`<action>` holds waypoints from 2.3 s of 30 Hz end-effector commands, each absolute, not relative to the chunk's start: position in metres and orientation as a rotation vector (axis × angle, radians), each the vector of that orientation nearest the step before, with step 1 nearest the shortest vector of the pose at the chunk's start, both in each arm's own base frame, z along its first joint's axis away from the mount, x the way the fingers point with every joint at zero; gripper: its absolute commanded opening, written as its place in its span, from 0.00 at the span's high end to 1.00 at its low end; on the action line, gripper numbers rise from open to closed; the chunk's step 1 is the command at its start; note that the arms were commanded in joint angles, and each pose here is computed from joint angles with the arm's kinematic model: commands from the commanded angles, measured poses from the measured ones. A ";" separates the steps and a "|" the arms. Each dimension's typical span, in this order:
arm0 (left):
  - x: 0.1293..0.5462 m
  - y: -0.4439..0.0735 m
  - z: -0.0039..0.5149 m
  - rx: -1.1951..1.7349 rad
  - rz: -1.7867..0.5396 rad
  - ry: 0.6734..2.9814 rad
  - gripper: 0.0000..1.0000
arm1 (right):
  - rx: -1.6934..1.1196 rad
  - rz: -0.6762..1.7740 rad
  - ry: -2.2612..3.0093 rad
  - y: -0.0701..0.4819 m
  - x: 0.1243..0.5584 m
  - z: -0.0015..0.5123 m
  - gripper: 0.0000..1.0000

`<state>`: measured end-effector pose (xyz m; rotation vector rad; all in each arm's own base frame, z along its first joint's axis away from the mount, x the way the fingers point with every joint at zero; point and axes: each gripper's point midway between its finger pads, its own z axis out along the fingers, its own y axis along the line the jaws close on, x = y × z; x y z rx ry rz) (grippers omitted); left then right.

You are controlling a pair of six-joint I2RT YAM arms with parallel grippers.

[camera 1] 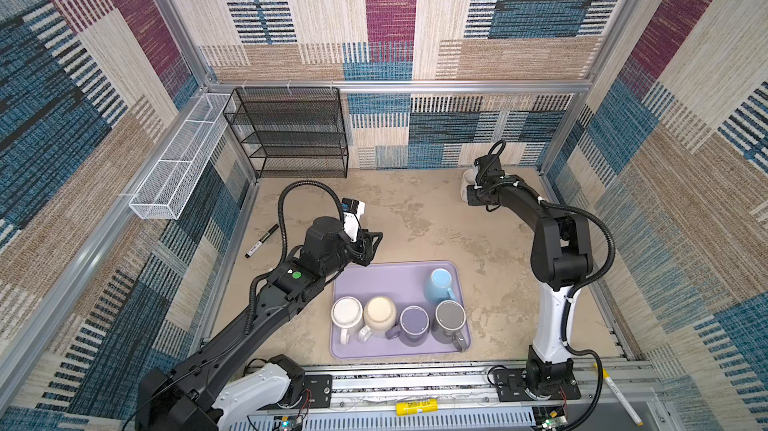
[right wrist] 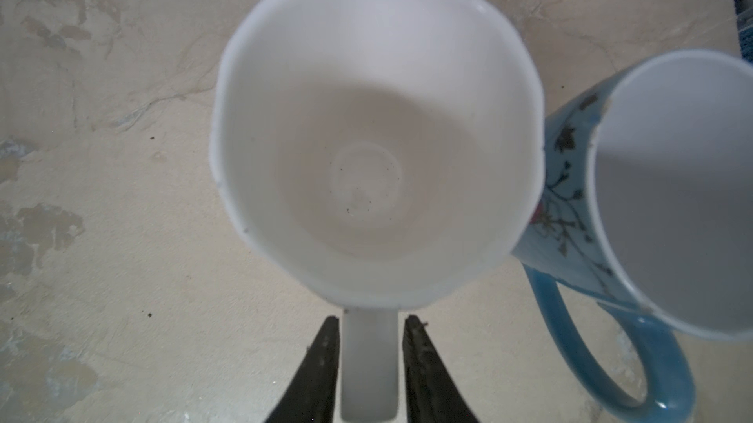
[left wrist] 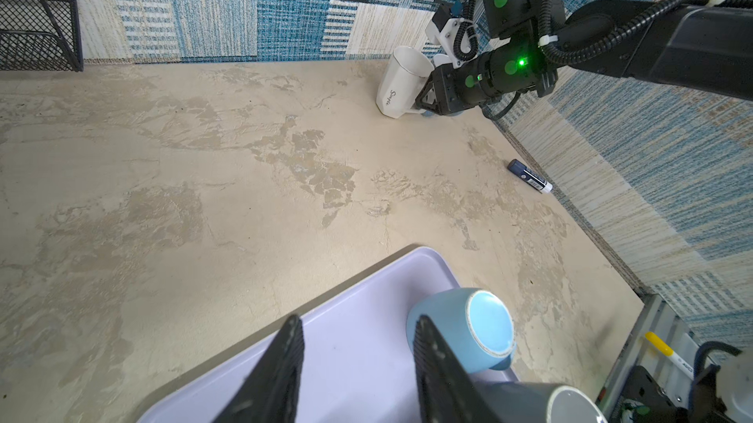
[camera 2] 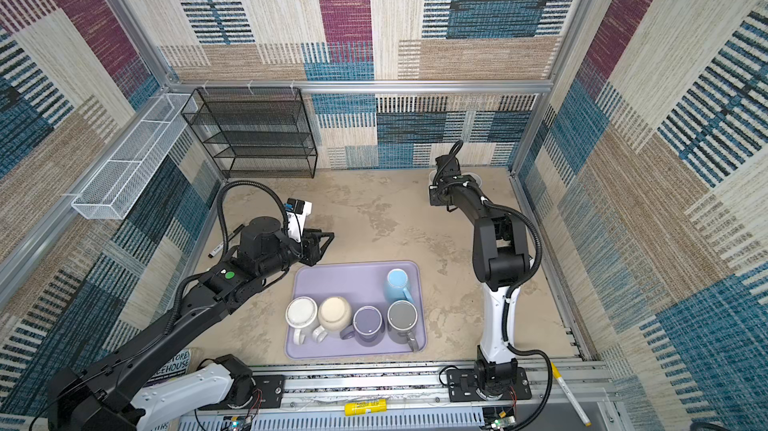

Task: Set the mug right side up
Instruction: 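Lower the white mug onto the table beside the blue flowered mug, then open and raise the right gripper while the left gripper moves over the tray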

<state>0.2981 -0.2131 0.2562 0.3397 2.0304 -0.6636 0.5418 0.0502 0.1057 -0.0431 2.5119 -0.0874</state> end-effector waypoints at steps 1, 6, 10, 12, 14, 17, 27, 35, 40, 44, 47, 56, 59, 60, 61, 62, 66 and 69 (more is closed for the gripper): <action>0.298 -0.211 0.256 0.355 -0.637 2.034 0.55 | -0.040 -0.080 2.468 0.051 0.546 0.119 0.68; 0.297 -0.210 0.254 0.351 -0.624 2.048 0.55 | -0.040 -0.066 2.445 0.051 0.540 0.134 0.61; 0.296 -0.209 0.254 0.354 -0.617 2.056 0.55 | -0.046 -0.006 2.408 0.058 0.535 0.153 0.58; 0.295 -0.209 0.254 0.354 -0.612 2.064 0.54 | -0.049 0.024 2.390 0.061 0.531 0.163 0.58; 0.295 -0.208 0.253 0.351 -0.602 2.074 0.54 | -0.054 0.053 2.368 0.064 0.526 0.172 0.58; 0.295 -0.203 0.251 0.336 -0.571 2.096 0.54 | -0.064 0.127 2.332 0.073 0.515 0.185 0.58; 0.288 -0.188 0.226 0.223 -0.485 2.259 0.55 | -0.138 0.363 2.218 0.106 0.481 0.212 0.59; 0.262 -0.167 0.195 0.079 -0.398 2.423 0.56 | -0.156 0.401 2.232 0.114 0.474 0.197 0.59; 0.234 -0.159 0.175 0.013 -0.388 2.506 0.56 | -0.167 0.411 2.250 0.117 0.474 0.186 0.59; 0.208 -0.150 0.164 -0.008 -0.333 2.580 0.56 | -0.173 0.414 2.254 0.119 0.474 0.184 0.59; 0.190 -0.146 0.160 -0.012 -0.306 2.641 0.56 | -0.175 0.412 2.252 0.118 0.475 0.185 0.59; 0.150 -0.136 0.149 -0.041 -0.244 2.751 0.58 | -0.173 0.401 2.248 0.117 0.473 0.186 0.59; 0.142 -0.134 0.144 -0.046 -0.219 2.774 0.58 | -0.173 0.399 2.247 0.116 0.473 0.187 0.59; 0.139 -0.133 0.141 -0.045 -0.199 2.787 0.58 | -0.173 0.398 2.246 0.116 0.473 0.187 0.59; 0.136 -0.132 0.138 -0.041 -0.181 2.799 0.59 | -0.173 0.396 2.248 0.116 0.473 0.186 0.59; 0.134 -0.133 0.136 -0.040 -0.173 2.810 0.59 | -0.173 0.394 2.251 0.116 0.472 0.185 0.59; 0.128 -0.130 0.122 -0.060 -0.115 2.840 0.59 | -0.172 0.392 2.247 0.115 0.471 0.186 0.59; 0.127 -0.129 0.117 -0.065 -0.089 2.845 0.59 | -0.171 0.393 2.248 0.115 0.470 0.186 0.59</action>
